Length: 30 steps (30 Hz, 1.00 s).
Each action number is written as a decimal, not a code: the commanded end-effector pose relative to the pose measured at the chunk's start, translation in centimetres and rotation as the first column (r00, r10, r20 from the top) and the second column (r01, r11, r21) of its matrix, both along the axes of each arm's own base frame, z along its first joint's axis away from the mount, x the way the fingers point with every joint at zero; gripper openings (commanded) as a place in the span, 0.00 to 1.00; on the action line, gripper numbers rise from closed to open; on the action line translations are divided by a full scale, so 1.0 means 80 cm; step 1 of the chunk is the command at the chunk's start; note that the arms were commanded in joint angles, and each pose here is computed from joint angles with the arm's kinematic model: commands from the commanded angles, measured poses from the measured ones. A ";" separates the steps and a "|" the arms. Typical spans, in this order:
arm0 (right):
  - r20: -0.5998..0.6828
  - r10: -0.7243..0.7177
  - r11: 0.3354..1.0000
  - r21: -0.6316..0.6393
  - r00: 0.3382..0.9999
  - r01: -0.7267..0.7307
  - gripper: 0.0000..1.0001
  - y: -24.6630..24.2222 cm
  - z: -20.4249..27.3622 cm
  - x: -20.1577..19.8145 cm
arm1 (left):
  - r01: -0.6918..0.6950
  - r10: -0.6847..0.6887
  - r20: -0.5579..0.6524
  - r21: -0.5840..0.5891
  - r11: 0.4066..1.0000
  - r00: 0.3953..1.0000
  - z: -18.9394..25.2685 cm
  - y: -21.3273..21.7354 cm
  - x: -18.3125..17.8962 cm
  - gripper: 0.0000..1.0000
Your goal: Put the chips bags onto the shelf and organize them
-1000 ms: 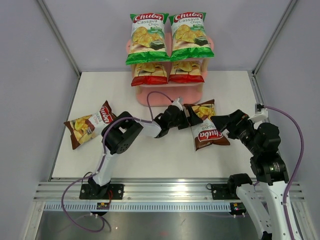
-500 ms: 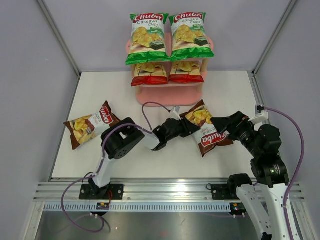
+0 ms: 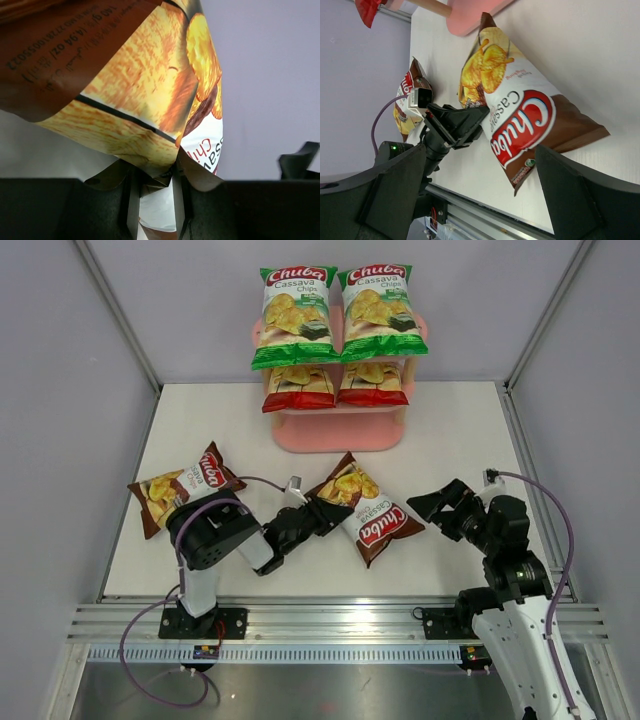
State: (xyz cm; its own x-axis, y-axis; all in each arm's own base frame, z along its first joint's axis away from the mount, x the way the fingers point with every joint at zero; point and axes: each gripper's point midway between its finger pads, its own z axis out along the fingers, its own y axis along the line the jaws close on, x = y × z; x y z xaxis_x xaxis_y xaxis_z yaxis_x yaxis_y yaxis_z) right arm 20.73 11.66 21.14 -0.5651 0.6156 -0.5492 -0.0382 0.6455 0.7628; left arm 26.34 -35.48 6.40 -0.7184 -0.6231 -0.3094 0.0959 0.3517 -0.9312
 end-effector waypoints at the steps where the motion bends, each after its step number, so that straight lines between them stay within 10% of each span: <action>1: -0.003 0.038 0.996 0.084 0.999 -0.037 0.98 0.013 -0.002 -0.007 | -0.109 0.119 0.089 -0.110 0.988 0.989 0.051 0.033 0.016 0.06; 15: -0.117 0.221 0.897 0.415 0.968 -0.154 0.96 0.060 -0.057 -0.040 | -0.174 0.210 0.120 -0.255 0.951 0.970 0.125 0.075 0.012 0.00; 30: -0.012 0.256 0.837 0.504 0.967 -0.216 0.95 0.071 -0.048 -0.020 | -0.024 0.106 0.155 -0.457 0.889 0.982 0.202 0.055 -0.015 0.00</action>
State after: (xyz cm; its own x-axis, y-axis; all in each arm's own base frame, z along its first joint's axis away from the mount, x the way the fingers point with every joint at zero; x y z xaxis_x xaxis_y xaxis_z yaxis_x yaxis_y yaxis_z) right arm 18.82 16.89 15.29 -0.7460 0.6569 -0.1094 0.0317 0.1992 0.9794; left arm 25.82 -30.35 12.95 -0.6292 -0.7555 -0.1826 0.0613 0.1860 -0.9806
